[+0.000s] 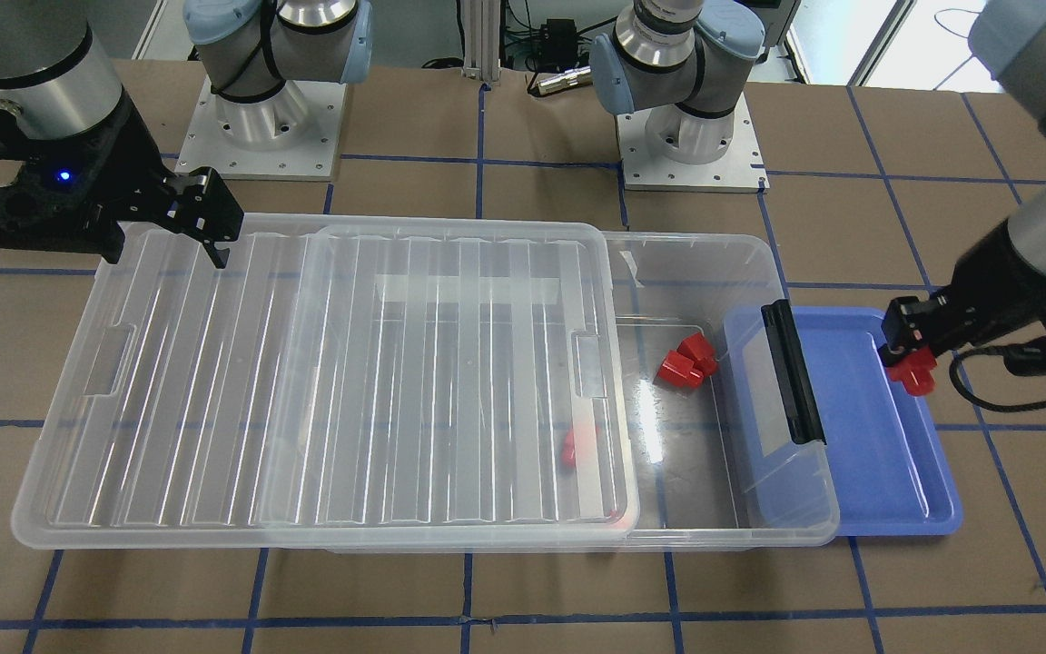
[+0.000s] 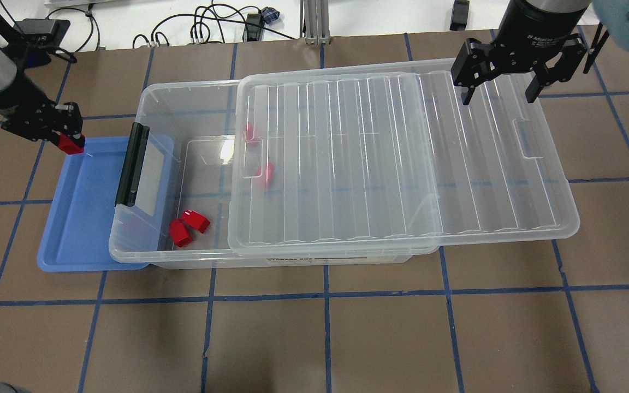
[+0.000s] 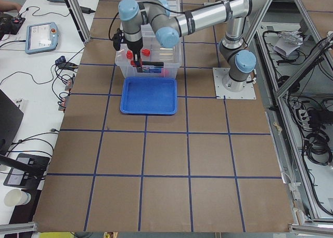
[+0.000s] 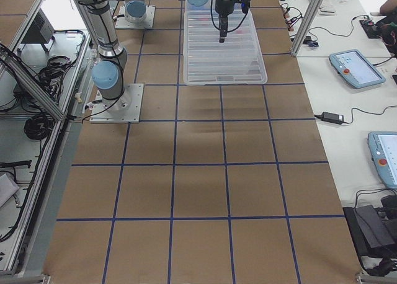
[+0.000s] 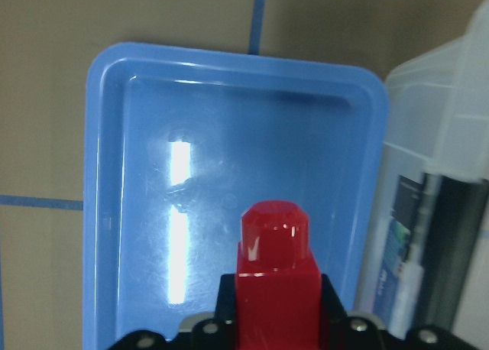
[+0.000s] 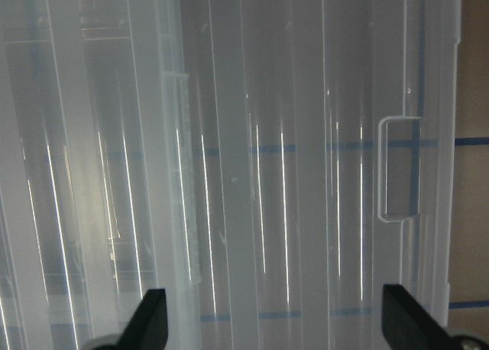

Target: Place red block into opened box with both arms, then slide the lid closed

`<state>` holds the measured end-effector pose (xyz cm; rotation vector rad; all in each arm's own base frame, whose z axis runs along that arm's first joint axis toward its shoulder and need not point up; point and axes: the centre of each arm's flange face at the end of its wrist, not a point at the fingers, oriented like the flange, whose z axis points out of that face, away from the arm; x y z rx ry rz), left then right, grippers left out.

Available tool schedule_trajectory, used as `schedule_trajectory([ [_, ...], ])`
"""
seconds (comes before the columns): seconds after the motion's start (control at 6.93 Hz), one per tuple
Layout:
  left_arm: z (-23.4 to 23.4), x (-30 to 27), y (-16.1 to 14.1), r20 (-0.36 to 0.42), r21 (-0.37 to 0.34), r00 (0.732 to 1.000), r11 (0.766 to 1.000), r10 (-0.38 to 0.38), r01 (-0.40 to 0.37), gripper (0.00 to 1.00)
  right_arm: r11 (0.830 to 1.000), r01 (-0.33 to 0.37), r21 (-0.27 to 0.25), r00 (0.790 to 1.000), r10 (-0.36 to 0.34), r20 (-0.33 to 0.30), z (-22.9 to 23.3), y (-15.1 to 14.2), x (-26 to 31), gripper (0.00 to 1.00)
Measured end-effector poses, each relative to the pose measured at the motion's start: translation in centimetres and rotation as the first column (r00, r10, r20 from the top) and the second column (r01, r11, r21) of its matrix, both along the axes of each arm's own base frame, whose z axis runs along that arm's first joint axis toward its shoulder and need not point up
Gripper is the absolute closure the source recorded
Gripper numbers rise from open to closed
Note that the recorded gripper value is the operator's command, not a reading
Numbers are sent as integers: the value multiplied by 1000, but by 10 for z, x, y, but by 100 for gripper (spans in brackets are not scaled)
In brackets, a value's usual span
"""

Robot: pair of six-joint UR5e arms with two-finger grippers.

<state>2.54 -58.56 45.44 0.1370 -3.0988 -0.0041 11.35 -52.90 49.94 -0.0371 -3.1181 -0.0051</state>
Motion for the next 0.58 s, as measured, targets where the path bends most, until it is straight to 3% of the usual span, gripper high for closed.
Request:
schedule_trajectory([
  [0.29,-4,-89,13,-8,16,1000,1000,-4,4,94,1000,1,2,1000,-1,0,-1,-1,-2,0],
  [0.58,-63,-117,21,-12,12,1000,1000,-27,27,95,1000,9,3,1000,-9,0,0,-1,-9,0],
])
